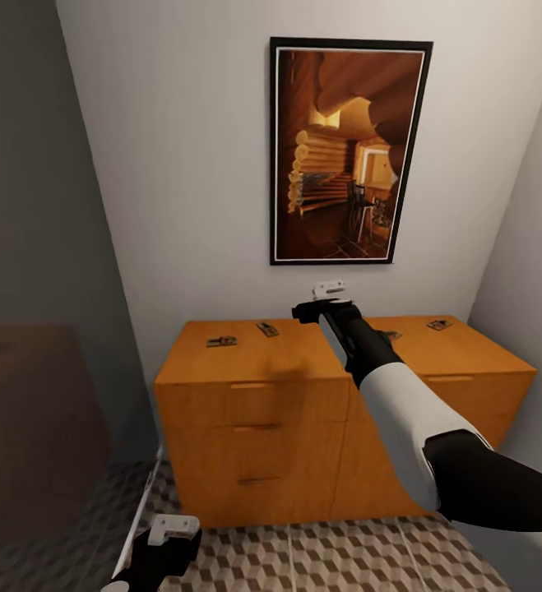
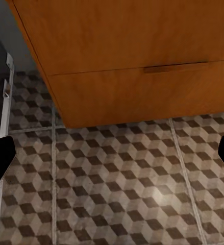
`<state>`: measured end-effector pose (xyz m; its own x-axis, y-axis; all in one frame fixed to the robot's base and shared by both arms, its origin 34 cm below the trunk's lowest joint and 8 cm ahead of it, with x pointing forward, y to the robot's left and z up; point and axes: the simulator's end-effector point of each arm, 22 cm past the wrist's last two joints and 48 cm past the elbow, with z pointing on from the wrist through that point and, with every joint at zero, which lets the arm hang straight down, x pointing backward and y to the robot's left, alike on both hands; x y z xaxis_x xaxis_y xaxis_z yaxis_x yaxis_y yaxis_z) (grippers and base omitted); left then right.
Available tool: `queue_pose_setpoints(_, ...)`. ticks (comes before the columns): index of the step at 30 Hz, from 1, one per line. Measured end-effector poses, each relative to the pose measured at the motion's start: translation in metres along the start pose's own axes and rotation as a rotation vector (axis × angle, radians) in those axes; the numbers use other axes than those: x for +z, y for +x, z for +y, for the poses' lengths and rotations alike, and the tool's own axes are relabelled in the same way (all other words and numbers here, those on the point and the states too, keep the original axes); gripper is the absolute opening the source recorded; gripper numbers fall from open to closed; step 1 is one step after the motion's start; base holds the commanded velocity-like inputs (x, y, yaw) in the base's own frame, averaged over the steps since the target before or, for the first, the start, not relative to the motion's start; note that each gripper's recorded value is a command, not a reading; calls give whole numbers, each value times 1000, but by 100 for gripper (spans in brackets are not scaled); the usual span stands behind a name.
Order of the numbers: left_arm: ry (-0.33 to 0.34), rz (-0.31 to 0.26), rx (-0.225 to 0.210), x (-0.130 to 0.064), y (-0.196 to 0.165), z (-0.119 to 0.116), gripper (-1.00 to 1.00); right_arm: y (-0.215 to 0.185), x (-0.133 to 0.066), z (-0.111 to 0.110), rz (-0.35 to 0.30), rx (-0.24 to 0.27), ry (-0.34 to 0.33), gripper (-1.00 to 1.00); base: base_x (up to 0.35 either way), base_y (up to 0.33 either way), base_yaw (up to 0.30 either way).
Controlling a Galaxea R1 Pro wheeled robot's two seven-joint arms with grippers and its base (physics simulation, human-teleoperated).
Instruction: Take the four mousetraps from the cabinet in the bathroom and place them on the bathroom floor. Make sure all four end up on the same floor surface, and ensure that at least two of them are either under or directly next to the same bathroom sink.
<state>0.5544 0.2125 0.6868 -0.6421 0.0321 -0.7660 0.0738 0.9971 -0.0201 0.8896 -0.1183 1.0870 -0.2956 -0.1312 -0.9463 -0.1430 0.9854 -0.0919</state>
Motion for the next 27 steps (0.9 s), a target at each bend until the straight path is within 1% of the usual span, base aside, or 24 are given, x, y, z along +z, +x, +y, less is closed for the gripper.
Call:
queue_pose_setpoints(6, 0, -1, 0, 0, 0, 0, 100, 9, 3, 0, 17, -1, 0, 100, 52, 137, 0)
queue_pose_setpoints(13, 0, -1, 1, 0, 0, 0, 100, 12, 7, 0, -1, 0, 1, 100, 7, 17, 0)
queue_pose_setpoints(27, 0, -8, 2, -1, -4, 0, 100, 43, 14, -1, 67, -7, 9, 100, 0, 1, 0)
